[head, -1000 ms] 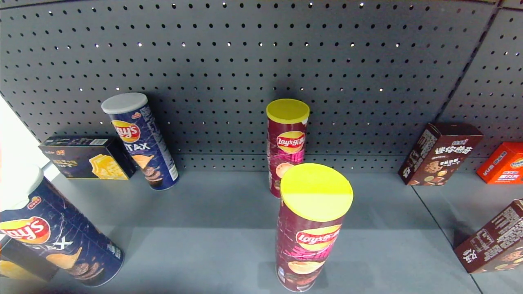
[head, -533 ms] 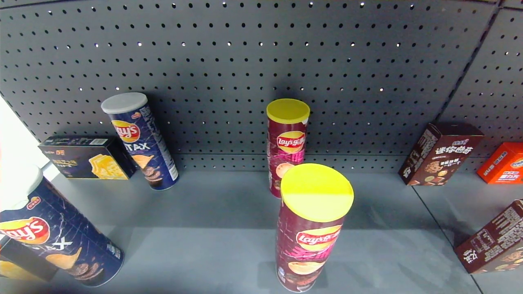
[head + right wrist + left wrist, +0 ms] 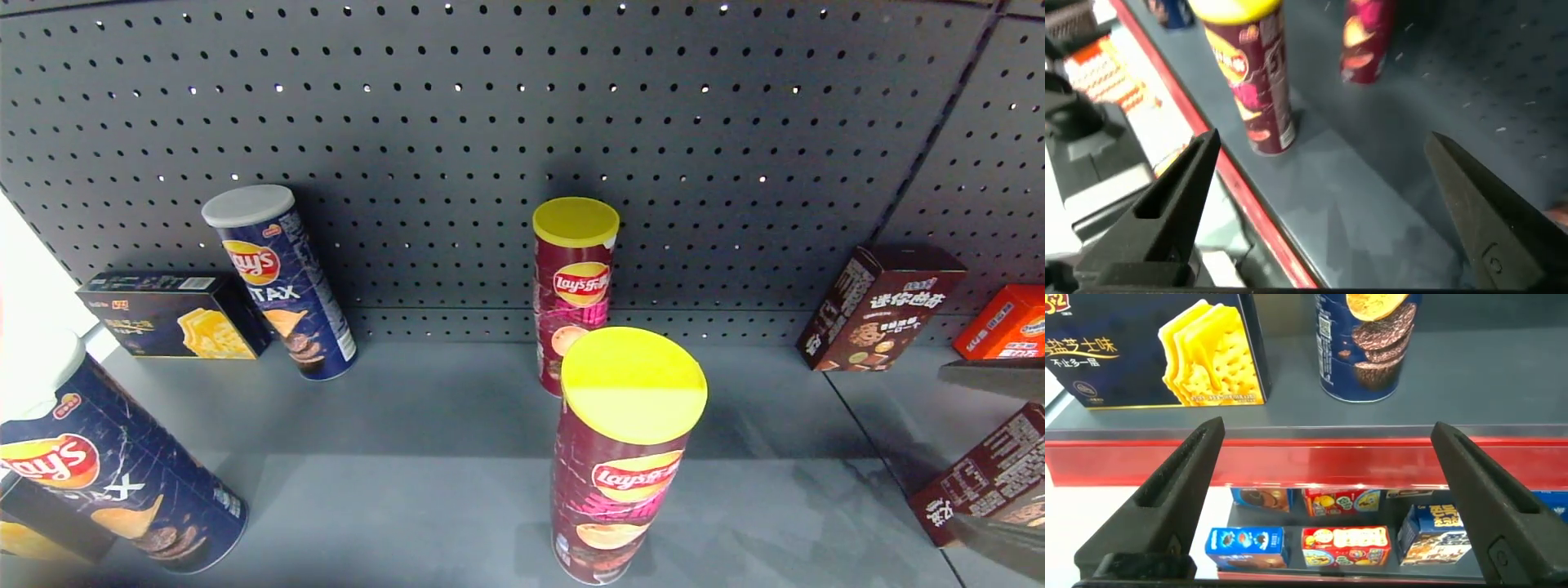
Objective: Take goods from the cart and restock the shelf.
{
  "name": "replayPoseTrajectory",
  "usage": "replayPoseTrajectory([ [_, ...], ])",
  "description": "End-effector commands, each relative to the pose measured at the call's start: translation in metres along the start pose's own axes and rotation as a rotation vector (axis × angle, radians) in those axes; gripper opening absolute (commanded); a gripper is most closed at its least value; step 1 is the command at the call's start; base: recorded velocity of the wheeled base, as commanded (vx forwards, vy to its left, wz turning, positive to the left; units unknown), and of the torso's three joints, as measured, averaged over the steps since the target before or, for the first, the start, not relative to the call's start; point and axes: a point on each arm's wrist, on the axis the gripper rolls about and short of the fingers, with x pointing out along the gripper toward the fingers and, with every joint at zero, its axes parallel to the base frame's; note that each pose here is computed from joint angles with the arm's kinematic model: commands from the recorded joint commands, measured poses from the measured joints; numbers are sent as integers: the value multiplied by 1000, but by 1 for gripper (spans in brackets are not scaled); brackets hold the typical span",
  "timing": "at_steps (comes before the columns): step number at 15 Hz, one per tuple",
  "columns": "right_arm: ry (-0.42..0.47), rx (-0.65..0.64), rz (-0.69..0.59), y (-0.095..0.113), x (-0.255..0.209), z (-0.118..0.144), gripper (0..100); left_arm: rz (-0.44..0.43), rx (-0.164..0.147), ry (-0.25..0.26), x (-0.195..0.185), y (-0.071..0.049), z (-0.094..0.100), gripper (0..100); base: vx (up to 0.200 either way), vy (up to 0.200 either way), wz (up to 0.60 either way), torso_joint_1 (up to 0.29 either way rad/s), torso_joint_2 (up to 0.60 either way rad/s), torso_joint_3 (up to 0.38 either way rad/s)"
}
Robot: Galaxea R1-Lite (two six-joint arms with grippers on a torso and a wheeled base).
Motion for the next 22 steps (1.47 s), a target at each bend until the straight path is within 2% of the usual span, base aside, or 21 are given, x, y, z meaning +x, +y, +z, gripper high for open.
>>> replayPoseTrajectory([
  [1,52,0,35,1,21,-2,100,0,1,0,0,0,0,100,0,0,0,0,0,0],
  [4,100,-23,52,0,41,-5,100,-4,-21,0,0,0,0,100,0,0,0,0,0,0],
  [12,249,-22,91,2,90,-23,100,-15,-15,0,0,0,0,100,0,0,0,0,0,0],
  [22,320,-20,48,-1,123,-34,100,-15,-5,-1,0,0,0,100,0,0,0,0,0,0],
])
